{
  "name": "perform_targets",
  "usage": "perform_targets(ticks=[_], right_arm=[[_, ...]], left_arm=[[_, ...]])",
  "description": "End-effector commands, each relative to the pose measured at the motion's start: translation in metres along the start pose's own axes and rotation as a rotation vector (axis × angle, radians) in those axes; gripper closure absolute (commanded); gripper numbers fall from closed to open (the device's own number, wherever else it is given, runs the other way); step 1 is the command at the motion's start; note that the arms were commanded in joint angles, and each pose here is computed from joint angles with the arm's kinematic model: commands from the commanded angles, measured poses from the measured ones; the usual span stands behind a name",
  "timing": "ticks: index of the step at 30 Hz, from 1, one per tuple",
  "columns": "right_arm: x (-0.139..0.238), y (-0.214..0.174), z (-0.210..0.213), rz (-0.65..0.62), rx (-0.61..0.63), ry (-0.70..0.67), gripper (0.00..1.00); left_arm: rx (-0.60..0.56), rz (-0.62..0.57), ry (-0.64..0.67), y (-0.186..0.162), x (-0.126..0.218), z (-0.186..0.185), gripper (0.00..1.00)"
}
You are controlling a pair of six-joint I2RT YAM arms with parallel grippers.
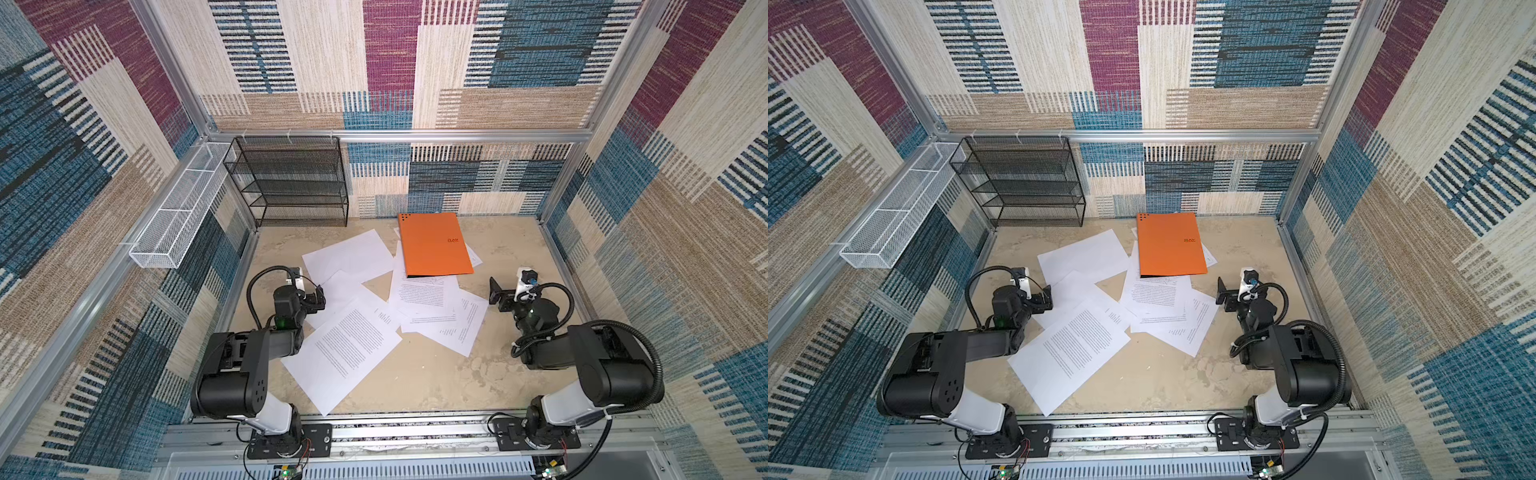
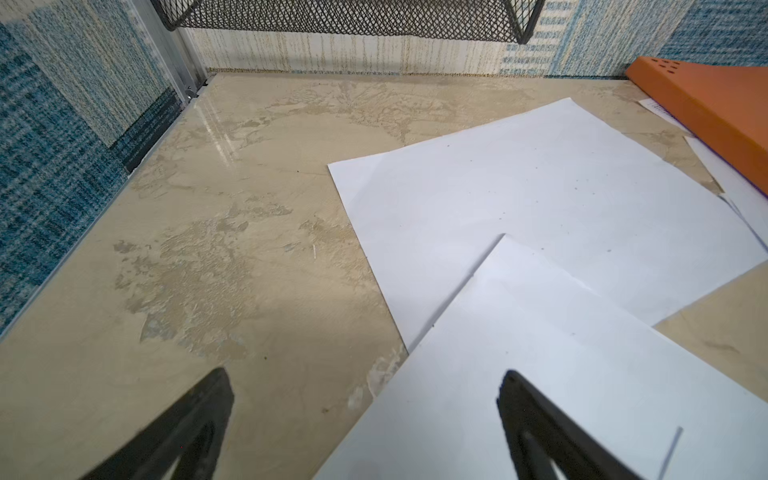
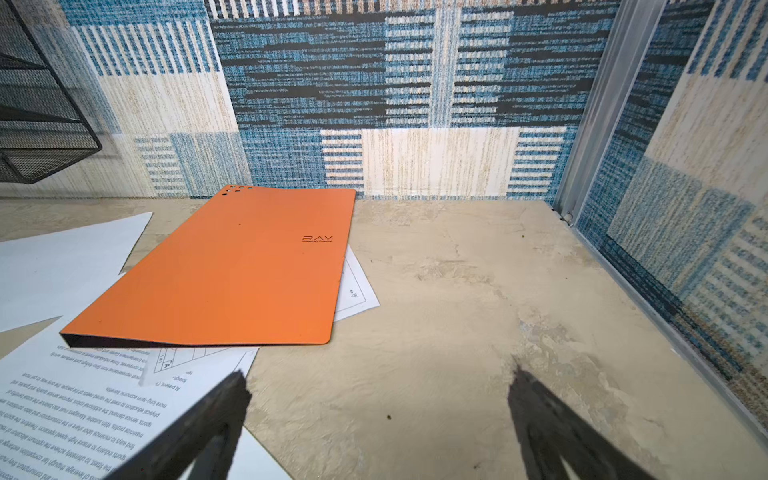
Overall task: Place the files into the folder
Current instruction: 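Move both grippers forward toward the orange folder on the papers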
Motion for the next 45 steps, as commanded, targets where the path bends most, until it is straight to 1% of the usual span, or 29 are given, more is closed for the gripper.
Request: perform_targets(ticks=[1,21,25,30,31,32,33,34,35,36,37,38,39,40,41,43,44,45], right_arm=[[0.001,0.005,0.002,-0.029,0.003,0.019,0.00],[0.001,0.006,0.003,-0.034,0.004,0.019,0.00],[0.001,0.005,0.003,-0.033,0.003,0.019,0.00],[0.001,0.005,0.003,-0.032,0.000,0.018,0.00],[0.001,0.006,0.002,-0.032,-0.002,0.020,0.00],[0.003,0.008,0.002,-0.050,0.001,0.017,0.00],[0.008,0.015,0.002,-0.074,-0.006,-0.006,0.00],[0.011,0.023,-0.001,-0.075,-0.025,-0.057,0.00],[0.016,0.036,-0.002,-0.103,-0.039,-0.096,0.01],[0.022,0.051,-0.004,-0.148,-0.089,-0.140,0.00],[0.026,0.064,-0.010,-0.181,-0.196,-0.222,0.00],[0.027,0.072,-0.017,-0.187,-0.296,-0.312,0.01],[0.026,0.082,-0.026,-0.198,-0.423,-0.422,0.00],[0.025,0.086,-0.035,-0.192,-0.551,-0.544,0.00],[0.023,0.090,-0.038,-0.181,-0.575,-0.571,0.00],[0.007,0.101,-0.034,-0.131,-0.560,-0.493,0.00],[-0.005,0.105,-0.031,-0.090,-0.552,-0.454,0.00],[-0.021,0.108,-0.029,-0.021,-0.556,-0.440,0.00]], left_arm=[[-0.012,-0.030,0.003,0.006,0.000,0.000,0.01],[-0.010,-0.032,0.002,0.006,0.001,0.000,0.01],[-0.008,-0.032,0.032,0.005,0.002,0.001,0.01],[-0.007,-0.032,0.035,0.005,0.002,0.002,0.01],[-0.008,-0.048,0.072,0.010,0.005,0.004,0.01],[-0.013,-0.026,0.112,0.018,0.009,0.006,0.01],[-0.027,0.027,0.136,0.027,0.013,0.005,0.01],[-0.031,0.042,0.135,0.041,0.019,0.005,0.01],[-0.016,0.059,0.133,0.053,0.025,0.004,0.01],[0.020,0.099,0.126,0.060,0.032,0.002,0.01],[0.070,0.145,0.120,0.069,0.039,0.001,0.01],[0.144,0.197,0.128,0.069,0.045,-0.001,0.01],[0.222,0.246,0.115,0.072,0.050,-0.006,0.01],[0.277,0.288,0.068,0.074,0.052,-0.015,0.01],[0.337,0.324,0.016,0.076,0.052,-0.024,0.01],[0.459,0.454,-0.157,0.073,0.051,-0.053,0.01],[0.490,0.515,-0.209,0.071,0.050,-0.067,0.01],[0.491,0.601,-0.228,0.063,0.051,-0.084,0.01]])
Point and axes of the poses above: each gripper's point midway between its finger pads, its own x axis back along the fingers, its own z axis along the line the jaws close on, y = z × x, the point moved 8 cm from there along x, back along the fingers, and after that the axes turned 8 degrees about -x, right-handed, at the moved point
